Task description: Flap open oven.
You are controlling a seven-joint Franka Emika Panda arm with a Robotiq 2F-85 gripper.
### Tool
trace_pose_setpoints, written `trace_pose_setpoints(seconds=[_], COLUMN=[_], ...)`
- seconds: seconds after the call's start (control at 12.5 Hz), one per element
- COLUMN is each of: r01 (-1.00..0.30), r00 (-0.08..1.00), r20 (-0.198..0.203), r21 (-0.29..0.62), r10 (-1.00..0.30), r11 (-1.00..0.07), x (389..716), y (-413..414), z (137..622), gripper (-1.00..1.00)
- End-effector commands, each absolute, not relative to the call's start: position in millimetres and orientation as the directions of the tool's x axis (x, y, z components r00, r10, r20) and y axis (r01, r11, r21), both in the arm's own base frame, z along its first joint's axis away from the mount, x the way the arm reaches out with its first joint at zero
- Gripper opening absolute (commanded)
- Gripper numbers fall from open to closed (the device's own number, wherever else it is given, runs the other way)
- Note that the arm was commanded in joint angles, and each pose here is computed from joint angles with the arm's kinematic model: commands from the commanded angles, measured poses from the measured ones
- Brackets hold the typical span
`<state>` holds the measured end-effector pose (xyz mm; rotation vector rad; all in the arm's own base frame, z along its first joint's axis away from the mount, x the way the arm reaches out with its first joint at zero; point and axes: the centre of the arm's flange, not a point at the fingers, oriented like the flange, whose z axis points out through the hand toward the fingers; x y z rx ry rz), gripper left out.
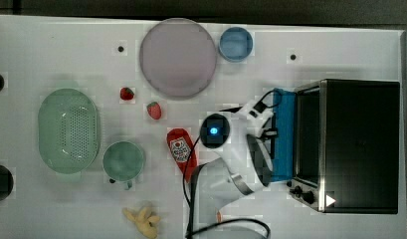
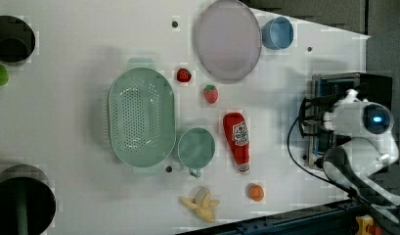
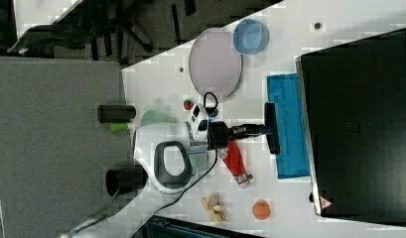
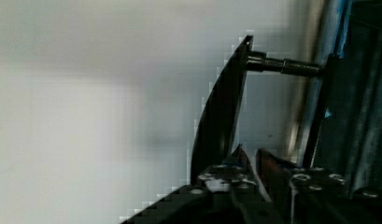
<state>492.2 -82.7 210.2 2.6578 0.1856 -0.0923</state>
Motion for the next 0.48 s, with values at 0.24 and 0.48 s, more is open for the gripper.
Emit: trace_pose_setpoints(seconds=[0.24,0.48], r01=[0.009,-0.016], r00=[0.998,0.998], r20=[-0.051,-0.039], r21=[0.57,0.572], r10=[-0.025,-0.046], r11=[-0.822,-0.82], x=[495,499], y=[-34,-20], z=[157,134], gripper=[-0.65,-0.65])
